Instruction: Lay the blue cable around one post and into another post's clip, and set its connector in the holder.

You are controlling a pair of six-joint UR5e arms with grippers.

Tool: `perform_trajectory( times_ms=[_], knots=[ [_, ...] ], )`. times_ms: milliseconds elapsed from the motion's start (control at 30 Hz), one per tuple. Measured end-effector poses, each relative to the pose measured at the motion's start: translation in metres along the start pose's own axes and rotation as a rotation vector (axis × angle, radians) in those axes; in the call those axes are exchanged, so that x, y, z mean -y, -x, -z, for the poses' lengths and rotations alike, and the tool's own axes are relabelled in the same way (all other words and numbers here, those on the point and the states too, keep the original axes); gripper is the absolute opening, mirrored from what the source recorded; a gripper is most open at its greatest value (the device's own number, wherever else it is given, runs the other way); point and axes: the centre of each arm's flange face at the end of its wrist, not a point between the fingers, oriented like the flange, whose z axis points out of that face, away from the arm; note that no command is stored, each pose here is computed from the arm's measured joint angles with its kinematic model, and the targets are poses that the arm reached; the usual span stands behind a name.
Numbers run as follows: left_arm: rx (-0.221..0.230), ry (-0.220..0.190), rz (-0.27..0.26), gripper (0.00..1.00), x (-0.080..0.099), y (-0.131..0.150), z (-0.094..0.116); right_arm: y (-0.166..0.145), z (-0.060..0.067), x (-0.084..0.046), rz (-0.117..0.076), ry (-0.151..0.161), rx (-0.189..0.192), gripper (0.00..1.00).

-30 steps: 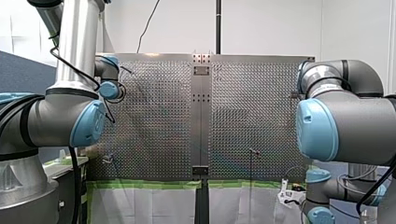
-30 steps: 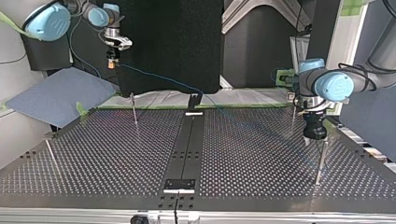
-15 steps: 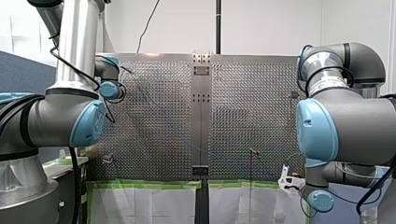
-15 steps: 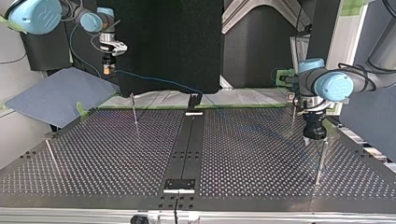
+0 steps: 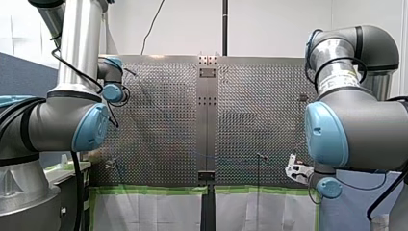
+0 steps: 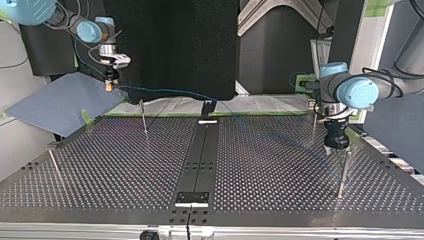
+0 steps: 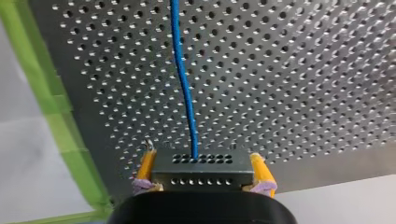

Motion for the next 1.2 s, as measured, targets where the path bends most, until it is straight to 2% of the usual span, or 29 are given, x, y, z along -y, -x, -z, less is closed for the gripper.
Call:
perform_trajectory(
  times_ms=[333, 500, 667, 767, 900, 1200],
  knots=[
    [-0.031, 0.052, -0.021, 1.0, -0.007, 0.007, 0.017, -0.048, -0.016, 0.006, 0.029, -0.017, -0.072, 0.0],
    [-0.025, 0.055, -0.001, 1.0, -0.01, 0.014, 0.033, -0.068, -0.021, 0.009, 0.04, -0.025, -0.105, 0.0],
    [-0.069, 0.047, -0.021, 1.0, -0.007, 0.012, 0.053, -0.09, -0.026, 0.013, 0.051, -0.035, -0.138, 0.0],
    [-0.101, 0.041, -0.02, 1.0, -0.005, 0.009, 0.067, -0.096, -0.028, 0.015, 0.055, -0.038, -0.147, 0.0],
    [-0.125, 0.018, 0.009, 1.0, -0.002, 0.008, 0.083, -0.098, -0.028, 0.017, 0.056, -0.041, -0.15, 0.0],
    [-0.123, -0.079, 0.079, 1.0, 0.017, 0.02, 0.1, -0.098, -0.028, 0.021, 0.06, -0.045, -0.147, 0.0]
  ],
)
